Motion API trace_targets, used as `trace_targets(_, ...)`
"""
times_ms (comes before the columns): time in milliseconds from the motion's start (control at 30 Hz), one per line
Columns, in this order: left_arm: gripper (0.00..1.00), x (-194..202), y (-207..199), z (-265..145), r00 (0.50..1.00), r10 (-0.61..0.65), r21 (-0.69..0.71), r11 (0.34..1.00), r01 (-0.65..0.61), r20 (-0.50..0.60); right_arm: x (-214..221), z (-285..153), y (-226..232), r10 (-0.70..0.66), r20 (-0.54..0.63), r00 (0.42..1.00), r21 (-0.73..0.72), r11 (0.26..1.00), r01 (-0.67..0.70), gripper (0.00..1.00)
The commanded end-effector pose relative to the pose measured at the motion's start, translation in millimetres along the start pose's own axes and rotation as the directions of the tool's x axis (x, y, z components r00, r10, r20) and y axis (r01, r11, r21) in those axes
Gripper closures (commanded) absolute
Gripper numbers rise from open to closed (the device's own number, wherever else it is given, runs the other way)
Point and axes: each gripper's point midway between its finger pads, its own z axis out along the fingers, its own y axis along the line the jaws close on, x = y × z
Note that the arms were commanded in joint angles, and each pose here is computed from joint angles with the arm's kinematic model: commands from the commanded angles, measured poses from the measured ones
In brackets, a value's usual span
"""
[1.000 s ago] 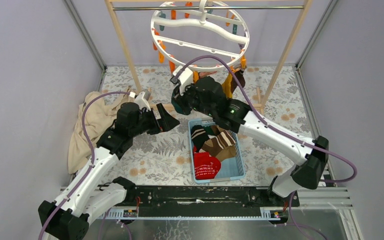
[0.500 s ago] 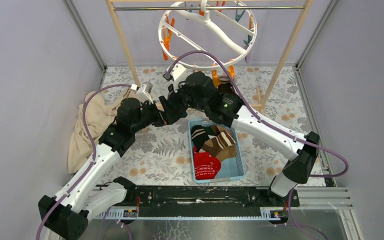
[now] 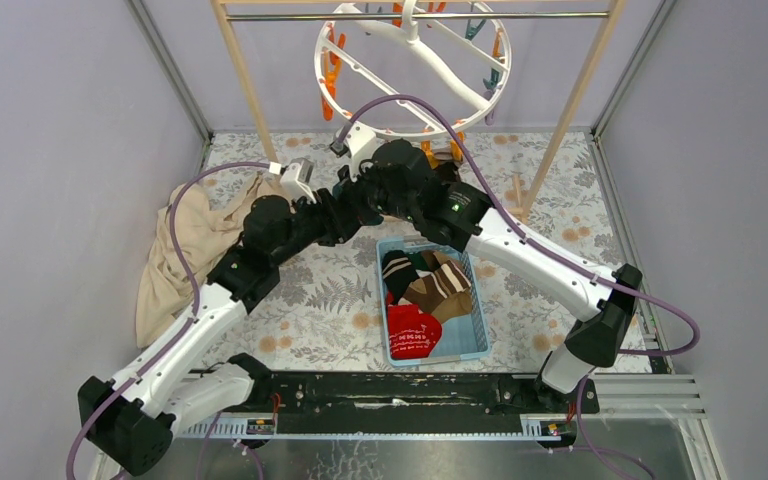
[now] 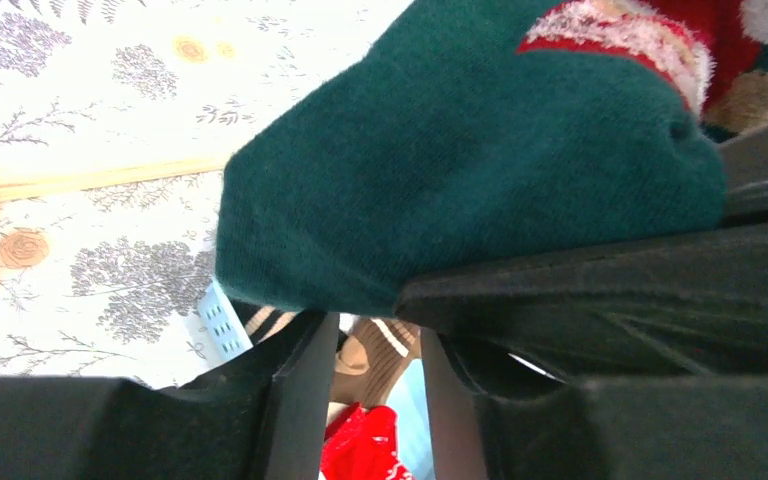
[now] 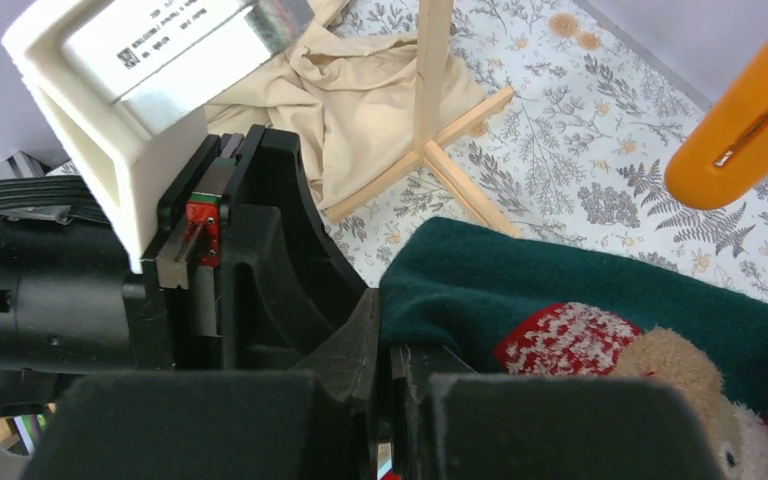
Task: Remove the socks clipped to the hanger
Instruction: Remove the sock from the hanger.
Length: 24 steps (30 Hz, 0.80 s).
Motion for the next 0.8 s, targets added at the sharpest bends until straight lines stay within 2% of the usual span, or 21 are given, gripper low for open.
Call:
trace_targets(0,0.63,-28.1,-19.1,4.4,0.995,0.031,0.053,0.998,-0.036,0.095,-16.9,-9.0,12.4,0.027,0.033,0.999,-0.044,0.999,-0.026,1.0)
trace_targets(100,0.72,-30.1,-21.7,3.6,0.994,0.031,0.059,0.998,-0.037,0.1,-15.3,-9.6,12.4,0.032,0.026,0.999,-0.043,0.999,-0.031,1.0)
trace_targets(200,0.91,-30.9,-22.2,3.0,0.994,0.027,0.057,0.998,-0.033,0.102,-13.1,-11.0,11.8,0.037,0.019,0.999,-0.039,0.999,-0.036,0.99)
trace_targets(267,0.99,-30.0,-21.6,2.4,0.995,0.026,0.053,0.998,-0.032,0.098,-11.0,-12.0,11.3,0.043,0.014,0.999,-0.035,0.998,-0.043,0.98)
trace_targets(400,1.0,-30.3,-23.1,-0.6,0.995,0.021,0.055,0.998,-0.026,0.099,-7.2,-15.4,7.9,0.053,0.007,0.999,-0.015,0.998,-0.053,0.88)
trace_targets(500,1.0,-31.2,-24.5,-2.5,0.995,0.018,0.058,0.998,-0.024,0.101,-4.0,-20.1,5.2,0.06,0.009,0.998,-0.001,0.998,-0.06,0.69)
trace_targets(567,1.0,-31.0,-23.7,-2.9,0.995,0.019,0.053,0.998,-0.024,0.099,-4.0,-24.4,3.0,0.068,0.019,0.998,0.008,0.998,-0.068,0.63)
trace_targets(633,1.0,-30.7,-23.5,-3.5,0.995,0.02,0.052,0.998,-0.025,0.098,-3.6,-28.4,1.7,0.073,0.029,0.997,0.014,0.997,-0.073,0.62)
trace_targets(700,1.0,-31.0,-24.1,-4.3,0.995,0.02,0.054,0.998,-0.025,0.1,-2.4,-32.3,0.6,0.075,0.04,0.996,0.017,0.997,-0.076,0.73)
trace_targets(767,0.98,-30.7,-25.2,-5.0,0.995,0.02,0.06,0.998,-0.026,0.099,-1.1,-34.3,-0.9,0.08,0.048,0.996,0.021,0.997,-0.081,0.89)
